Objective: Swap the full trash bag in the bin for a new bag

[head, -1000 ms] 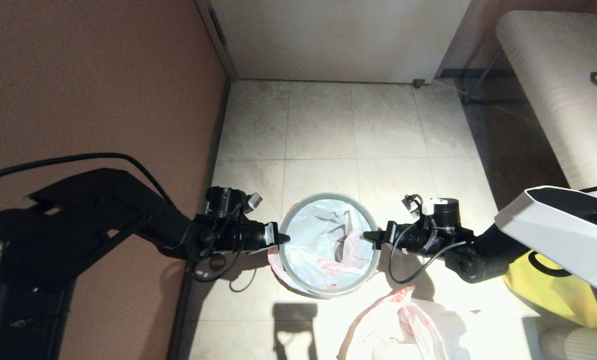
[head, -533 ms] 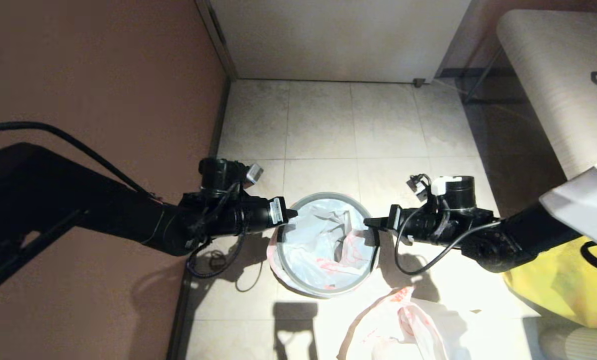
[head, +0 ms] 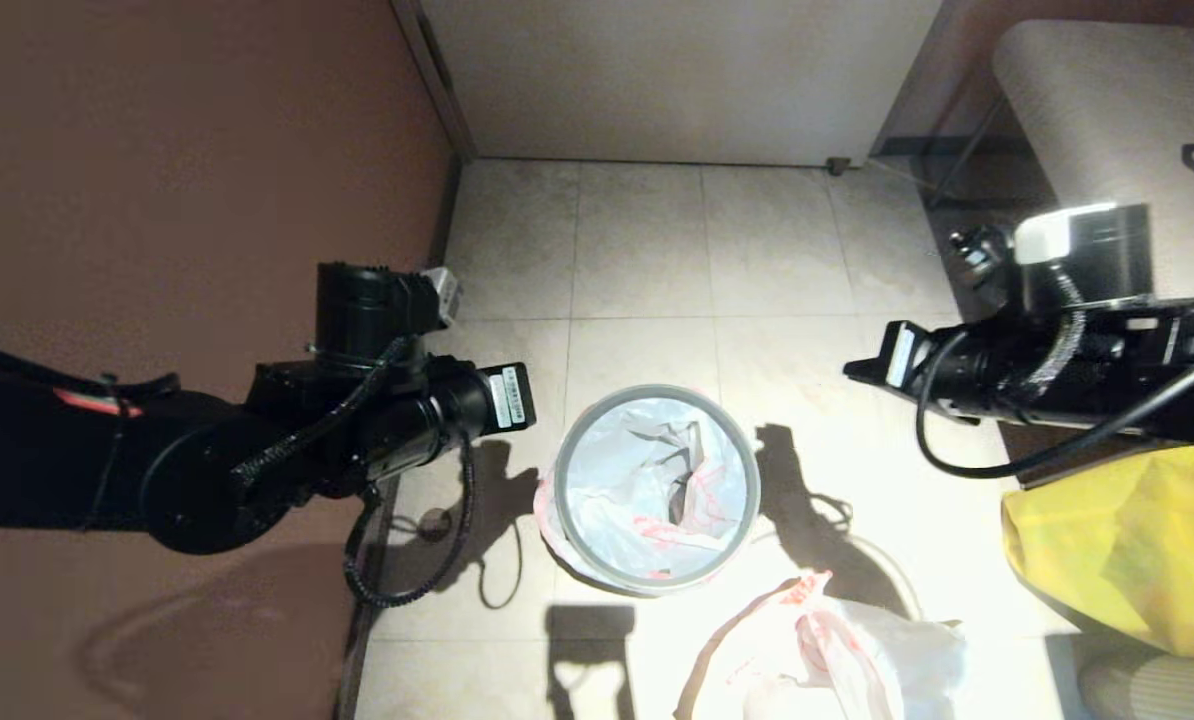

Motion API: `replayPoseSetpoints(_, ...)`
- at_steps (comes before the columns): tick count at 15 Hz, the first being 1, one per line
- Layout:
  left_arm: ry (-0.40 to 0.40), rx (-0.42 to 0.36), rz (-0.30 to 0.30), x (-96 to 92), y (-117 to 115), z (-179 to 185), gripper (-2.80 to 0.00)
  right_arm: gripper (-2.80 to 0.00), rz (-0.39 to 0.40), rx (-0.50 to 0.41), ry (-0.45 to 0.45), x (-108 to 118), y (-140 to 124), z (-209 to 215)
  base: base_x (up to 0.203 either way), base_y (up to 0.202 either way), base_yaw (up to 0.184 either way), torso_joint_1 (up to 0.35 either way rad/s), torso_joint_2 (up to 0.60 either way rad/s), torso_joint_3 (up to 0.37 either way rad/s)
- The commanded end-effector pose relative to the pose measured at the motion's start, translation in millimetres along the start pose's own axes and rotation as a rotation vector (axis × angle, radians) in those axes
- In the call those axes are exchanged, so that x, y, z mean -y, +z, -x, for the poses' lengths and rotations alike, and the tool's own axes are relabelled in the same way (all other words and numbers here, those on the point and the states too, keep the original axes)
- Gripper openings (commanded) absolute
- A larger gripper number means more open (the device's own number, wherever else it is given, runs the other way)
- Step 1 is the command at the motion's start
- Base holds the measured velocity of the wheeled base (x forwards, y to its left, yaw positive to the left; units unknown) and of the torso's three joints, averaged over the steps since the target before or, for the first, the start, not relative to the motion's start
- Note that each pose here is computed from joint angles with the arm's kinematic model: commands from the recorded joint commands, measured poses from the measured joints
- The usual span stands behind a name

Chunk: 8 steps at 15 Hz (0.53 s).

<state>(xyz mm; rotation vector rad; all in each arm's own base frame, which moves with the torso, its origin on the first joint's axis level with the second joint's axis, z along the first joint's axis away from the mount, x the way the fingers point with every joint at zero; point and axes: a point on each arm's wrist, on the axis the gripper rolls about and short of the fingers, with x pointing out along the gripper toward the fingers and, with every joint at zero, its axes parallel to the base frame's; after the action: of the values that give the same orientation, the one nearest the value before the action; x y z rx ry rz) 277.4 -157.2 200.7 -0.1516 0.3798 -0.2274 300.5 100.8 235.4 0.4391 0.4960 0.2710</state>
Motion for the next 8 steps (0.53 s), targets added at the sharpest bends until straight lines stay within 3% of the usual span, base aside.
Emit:
replayPoseSetpoints(1, 0.171, 0.095, -0.054, 7.4, 20.4, 38.2, -2.80, -2.80, 0.069, 0.045, -0.108, 3.4, 17.8, 54.3, 0.000, 0.000, 0.000, 0.000, 0.00, 0.000)
replayPoseSetpoints(3, 0.223, 0.115, -0.073, 4.4, 27.6, 48.8, -2.80, -2.80, 0.131, 0.032, -0.181, 10.2, 19.7, 79.4, 0.000, 0.000, 0.000, 0.000, 0.00, 0.000)
replayPoseSetpoints(8, 0.340, 0.102, -0.078, -16.7, 39.1, 90.9, -2.80, -2.80, 0.177, 0.058, -0.254, 4.9, 13.0, 148.7, 0.000, 0.000, 0.000, 0.000, 0.00, 0.000)
